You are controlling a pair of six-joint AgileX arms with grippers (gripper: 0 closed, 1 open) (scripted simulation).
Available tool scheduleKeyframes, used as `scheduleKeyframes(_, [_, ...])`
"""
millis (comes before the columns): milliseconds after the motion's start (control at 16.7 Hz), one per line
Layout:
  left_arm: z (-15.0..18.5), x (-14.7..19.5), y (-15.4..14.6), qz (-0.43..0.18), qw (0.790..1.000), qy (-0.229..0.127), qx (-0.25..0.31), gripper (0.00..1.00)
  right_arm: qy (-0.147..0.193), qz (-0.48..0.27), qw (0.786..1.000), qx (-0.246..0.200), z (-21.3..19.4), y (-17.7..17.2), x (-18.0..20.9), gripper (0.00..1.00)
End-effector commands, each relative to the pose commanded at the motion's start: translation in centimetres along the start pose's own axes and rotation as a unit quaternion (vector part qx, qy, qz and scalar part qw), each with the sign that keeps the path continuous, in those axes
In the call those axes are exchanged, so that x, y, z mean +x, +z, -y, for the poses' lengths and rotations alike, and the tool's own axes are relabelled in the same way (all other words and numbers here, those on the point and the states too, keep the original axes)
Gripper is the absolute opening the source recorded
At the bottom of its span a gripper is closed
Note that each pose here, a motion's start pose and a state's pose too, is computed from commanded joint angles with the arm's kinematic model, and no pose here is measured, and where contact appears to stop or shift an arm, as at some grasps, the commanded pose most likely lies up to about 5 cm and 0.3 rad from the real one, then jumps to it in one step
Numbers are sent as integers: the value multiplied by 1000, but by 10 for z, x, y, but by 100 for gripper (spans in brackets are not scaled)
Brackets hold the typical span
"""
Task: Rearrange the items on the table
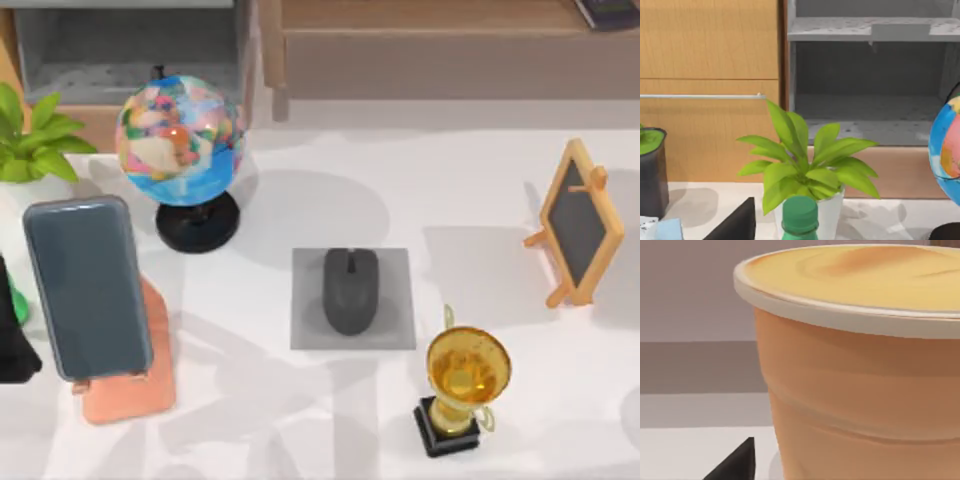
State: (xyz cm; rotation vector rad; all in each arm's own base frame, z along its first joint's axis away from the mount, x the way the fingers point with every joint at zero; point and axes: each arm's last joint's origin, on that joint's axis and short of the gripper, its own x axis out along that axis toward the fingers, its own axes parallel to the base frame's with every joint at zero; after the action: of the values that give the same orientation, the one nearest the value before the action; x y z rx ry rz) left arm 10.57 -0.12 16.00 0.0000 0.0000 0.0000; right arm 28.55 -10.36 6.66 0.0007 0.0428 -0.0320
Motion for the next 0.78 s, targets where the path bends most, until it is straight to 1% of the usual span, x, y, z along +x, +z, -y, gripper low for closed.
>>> scheduleKeyframes(180, [0,0,0,0,1000,0,0,100,7,20,1000,-5,0,-5,9,100])
scheduleKeyframes(540, [0,0,0,0,1000,0,0,100,6,21,1000,-6,1,-5,10,100])
scheduleKeyframes(780, [0,0,0,0,1000,0,0,100,8,22,1000,-6,0,-5,29,100])
